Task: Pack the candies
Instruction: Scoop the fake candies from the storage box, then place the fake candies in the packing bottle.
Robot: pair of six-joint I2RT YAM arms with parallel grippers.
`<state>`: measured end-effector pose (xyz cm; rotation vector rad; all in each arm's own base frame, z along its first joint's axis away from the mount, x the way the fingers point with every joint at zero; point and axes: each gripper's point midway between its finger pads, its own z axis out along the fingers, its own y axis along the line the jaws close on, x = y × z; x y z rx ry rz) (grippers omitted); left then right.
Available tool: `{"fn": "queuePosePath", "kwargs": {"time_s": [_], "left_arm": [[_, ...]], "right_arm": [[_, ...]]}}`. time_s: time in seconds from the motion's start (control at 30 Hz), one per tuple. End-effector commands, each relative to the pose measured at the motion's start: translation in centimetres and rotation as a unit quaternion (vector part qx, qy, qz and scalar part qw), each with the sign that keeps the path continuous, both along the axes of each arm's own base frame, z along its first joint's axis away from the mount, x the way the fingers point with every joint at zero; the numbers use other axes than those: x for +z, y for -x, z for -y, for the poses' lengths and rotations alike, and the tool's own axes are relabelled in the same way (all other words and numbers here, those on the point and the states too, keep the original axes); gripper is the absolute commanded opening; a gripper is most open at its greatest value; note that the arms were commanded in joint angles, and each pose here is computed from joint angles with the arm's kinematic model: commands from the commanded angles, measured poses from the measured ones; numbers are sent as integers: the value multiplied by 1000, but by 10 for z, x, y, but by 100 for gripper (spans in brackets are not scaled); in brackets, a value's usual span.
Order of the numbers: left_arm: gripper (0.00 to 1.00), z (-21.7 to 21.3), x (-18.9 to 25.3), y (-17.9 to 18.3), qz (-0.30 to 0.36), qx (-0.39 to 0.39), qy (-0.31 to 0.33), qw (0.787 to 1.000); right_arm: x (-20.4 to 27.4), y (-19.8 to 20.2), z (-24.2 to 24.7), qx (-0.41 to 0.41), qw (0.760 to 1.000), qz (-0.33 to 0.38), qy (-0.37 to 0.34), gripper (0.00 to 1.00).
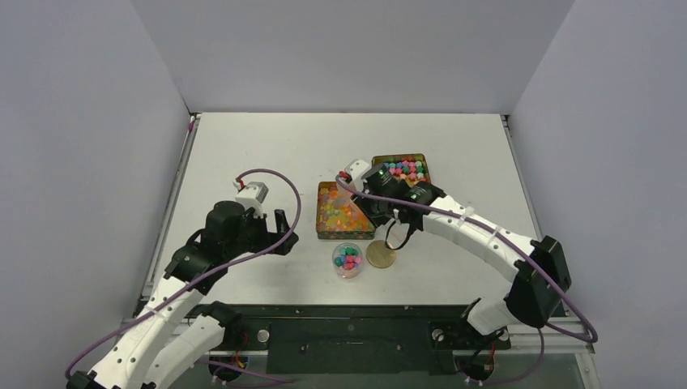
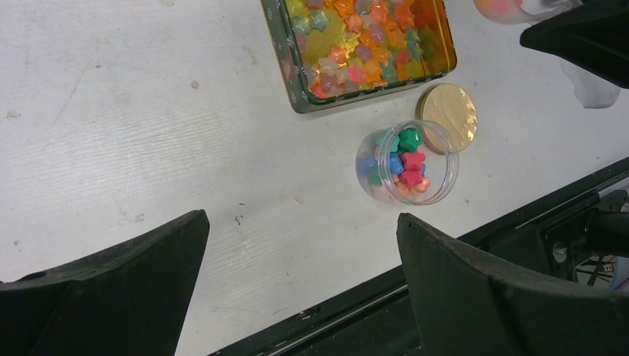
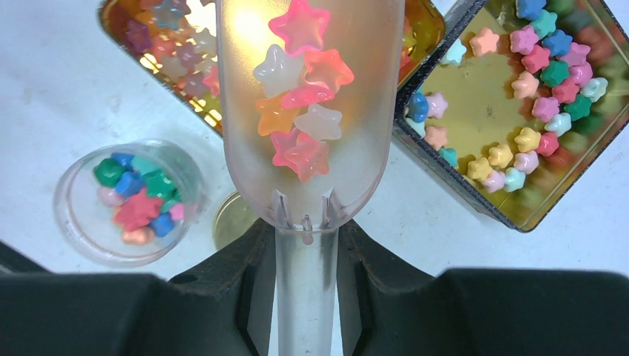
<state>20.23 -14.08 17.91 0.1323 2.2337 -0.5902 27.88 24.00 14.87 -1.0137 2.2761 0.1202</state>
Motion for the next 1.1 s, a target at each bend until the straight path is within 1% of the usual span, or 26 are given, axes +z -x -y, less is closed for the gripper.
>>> {"fn": "queuePosePath", "kwargs": {"time_s": [0.0,0.2,0.53,0.83,1.07], "left_arm": [[96,6,13,-5,27,-11,15,999],[96,6,14,-5,30,-10,16,999],[96,6,16,-4,36,-11,20,999],[96,7,16,-4,35,-16,21,999],[96,8,15,-3,34,-19,20,999]], "right_arm": [[24,20,-3,-4,999,18,-32,0],[25,52,0,-14,1000,-2,-26,0],[4,106,10,-34,996,-79,5,0],[2,154,17,-4,986,-154,56,0],[3,181,19,11,974,-213,69,0]]}}
